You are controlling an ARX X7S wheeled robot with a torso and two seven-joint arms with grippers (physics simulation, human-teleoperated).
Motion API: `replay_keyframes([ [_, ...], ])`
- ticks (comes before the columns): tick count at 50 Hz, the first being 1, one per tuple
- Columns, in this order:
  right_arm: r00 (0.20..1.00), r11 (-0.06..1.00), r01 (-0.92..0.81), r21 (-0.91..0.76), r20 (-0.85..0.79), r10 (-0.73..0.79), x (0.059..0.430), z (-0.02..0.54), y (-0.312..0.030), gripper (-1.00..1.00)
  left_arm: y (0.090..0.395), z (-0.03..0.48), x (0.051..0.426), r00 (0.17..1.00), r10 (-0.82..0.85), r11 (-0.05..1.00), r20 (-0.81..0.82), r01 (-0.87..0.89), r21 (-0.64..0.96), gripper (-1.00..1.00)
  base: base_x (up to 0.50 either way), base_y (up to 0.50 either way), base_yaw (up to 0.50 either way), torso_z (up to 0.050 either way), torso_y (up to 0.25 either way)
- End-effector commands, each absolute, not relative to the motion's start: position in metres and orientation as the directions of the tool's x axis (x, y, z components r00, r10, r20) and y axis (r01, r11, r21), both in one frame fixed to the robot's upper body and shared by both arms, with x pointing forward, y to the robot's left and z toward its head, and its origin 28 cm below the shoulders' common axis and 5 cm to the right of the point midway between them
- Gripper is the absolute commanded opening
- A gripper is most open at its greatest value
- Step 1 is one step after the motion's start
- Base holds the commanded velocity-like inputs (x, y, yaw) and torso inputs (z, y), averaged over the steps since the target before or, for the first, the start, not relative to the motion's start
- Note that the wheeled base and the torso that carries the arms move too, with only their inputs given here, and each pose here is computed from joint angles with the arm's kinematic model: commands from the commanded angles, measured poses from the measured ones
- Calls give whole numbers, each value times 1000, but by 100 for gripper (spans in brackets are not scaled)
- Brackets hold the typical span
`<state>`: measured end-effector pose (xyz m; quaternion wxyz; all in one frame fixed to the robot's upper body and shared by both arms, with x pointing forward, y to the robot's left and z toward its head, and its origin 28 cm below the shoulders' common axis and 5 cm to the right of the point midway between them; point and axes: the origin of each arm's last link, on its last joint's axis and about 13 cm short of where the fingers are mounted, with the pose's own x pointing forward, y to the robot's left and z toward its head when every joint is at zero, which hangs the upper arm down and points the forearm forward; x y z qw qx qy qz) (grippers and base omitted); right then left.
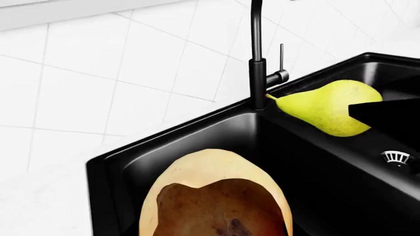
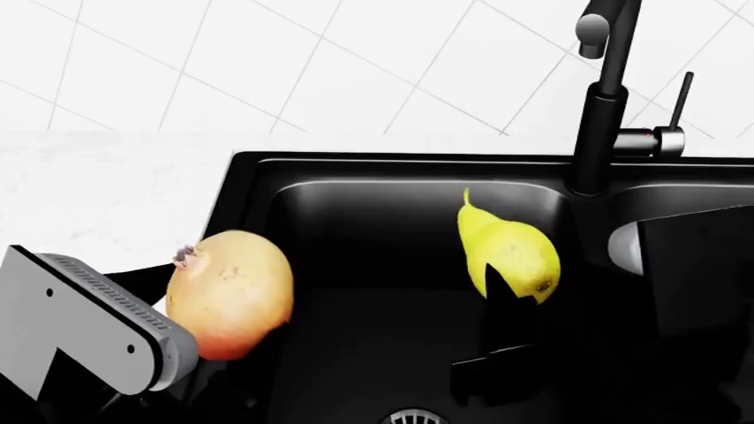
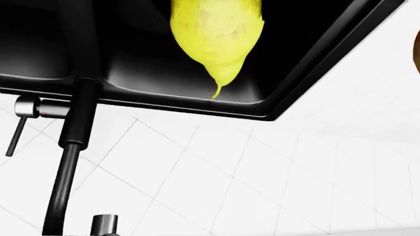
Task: There is a mixed pile of frozen fruits and vegetables on the counter. Locate all the frozen vegetables and place the items in a bowl on the counter. Take all the frozen fruits and defrost them in a running sink.
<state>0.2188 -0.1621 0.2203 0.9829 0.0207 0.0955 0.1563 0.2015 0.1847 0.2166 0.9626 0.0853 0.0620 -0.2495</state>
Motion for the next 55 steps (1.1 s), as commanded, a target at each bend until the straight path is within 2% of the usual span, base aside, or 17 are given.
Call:
replay_keyframes([
  [1,900,921,-387,52,-198,389,235,221,-149,-100,189,226,204,881,-463,879,-99,470,78,-100,0,0,0,0,0],
  [10,831,880,-474,41,-310,462,262,204,-128,-100,192,230,199,881,-465,878,-88,472,80,-100,0,0,0,0,1],
  [24,761,856,-509,89,-419,496,285,158,-113,-100,190,231,199,880,-468,877,-85,474,83,-100,0,0,0,1,0],
  [39,693,841,-524,133,-507,512,297,118,-105,-100,193,230,196,880,-468,877,-82,474,84,-100,0,0,0,0,1],
  [40,690,843,-524,121,-520,504,297,114,-104,-100,205,232,188,881,-467,877,-78,472,82,-100,0,0,0,0,0],
  [55,663,844,-519,138,-559,499,298,91,-102,-100,194,230,194,878,-471,875,-82,477,86,-100,0,0,0,1,1],
])
